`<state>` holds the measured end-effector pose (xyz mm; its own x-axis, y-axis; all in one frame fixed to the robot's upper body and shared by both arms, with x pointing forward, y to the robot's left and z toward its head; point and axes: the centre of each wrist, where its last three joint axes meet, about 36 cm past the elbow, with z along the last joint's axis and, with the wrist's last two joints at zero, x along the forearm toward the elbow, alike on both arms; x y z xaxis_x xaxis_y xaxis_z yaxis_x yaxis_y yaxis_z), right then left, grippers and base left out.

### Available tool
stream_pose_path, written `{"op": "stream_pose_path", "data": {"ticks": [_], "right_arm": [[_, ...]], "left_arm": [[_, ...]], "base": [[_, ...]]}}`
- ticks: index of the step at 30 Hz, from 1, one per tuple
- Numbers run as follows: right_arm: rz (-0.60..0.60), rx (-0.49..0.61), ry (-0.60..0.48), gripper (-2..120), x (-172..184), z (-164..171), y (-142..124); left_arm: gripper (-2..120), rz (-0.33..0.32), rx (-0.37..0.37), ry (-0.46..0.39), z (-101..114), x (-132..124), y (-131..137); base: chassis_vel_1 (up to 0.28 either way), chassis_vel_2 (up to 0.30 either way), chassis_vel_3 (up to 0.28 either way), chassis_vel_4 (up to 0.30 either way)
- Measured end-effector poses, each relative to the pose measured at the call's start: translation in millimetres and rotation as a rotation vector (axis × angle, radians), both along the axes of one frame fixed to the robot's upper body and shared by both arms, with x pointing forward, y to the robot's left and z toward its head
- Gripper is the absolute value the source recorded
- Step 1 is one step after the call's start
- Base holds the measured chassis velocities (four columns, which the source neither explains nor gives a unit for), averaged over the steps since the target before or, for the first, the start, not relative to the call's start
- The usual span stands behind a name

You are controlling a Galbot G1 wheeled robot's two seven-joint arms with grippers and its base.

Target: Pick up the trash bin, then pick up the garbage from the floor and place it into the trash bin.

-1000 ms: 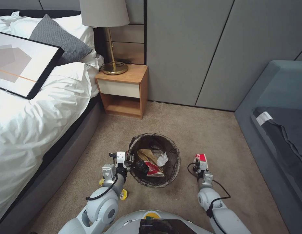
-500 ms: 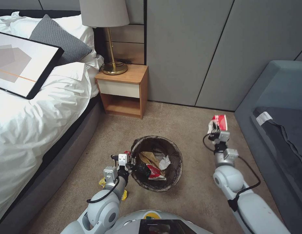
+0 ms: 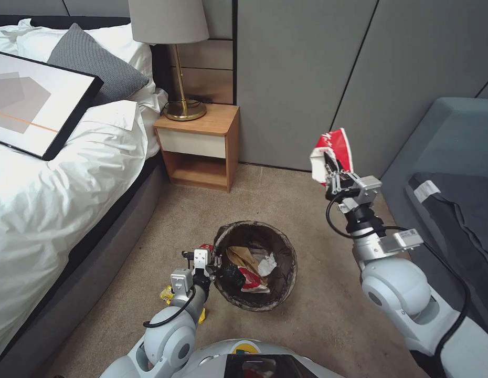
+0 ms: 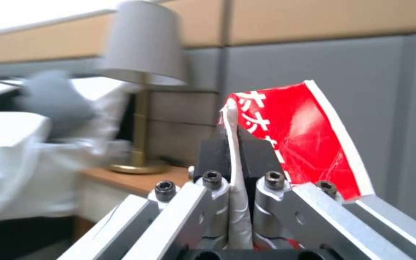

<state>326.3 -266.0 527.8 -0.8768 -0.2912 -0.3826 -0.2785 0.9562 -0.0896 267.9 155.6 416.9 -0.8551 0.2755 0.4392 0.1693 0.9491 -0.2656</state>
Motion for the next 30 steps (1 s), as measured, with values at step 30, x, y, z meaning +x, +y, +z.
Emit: {"op": "stream_pose_path", "data": {"ticks": [30], "right_arm": [[0.577, -0.168, 0.238, 0, -54.7, -66.0, 24.4]], "left_arm": [[2, 0.0, 0.0, -0.007, 3.2, 3.1, -2.1]], "base": [[0.0, 0.0, 0.0, 0.0]]}}
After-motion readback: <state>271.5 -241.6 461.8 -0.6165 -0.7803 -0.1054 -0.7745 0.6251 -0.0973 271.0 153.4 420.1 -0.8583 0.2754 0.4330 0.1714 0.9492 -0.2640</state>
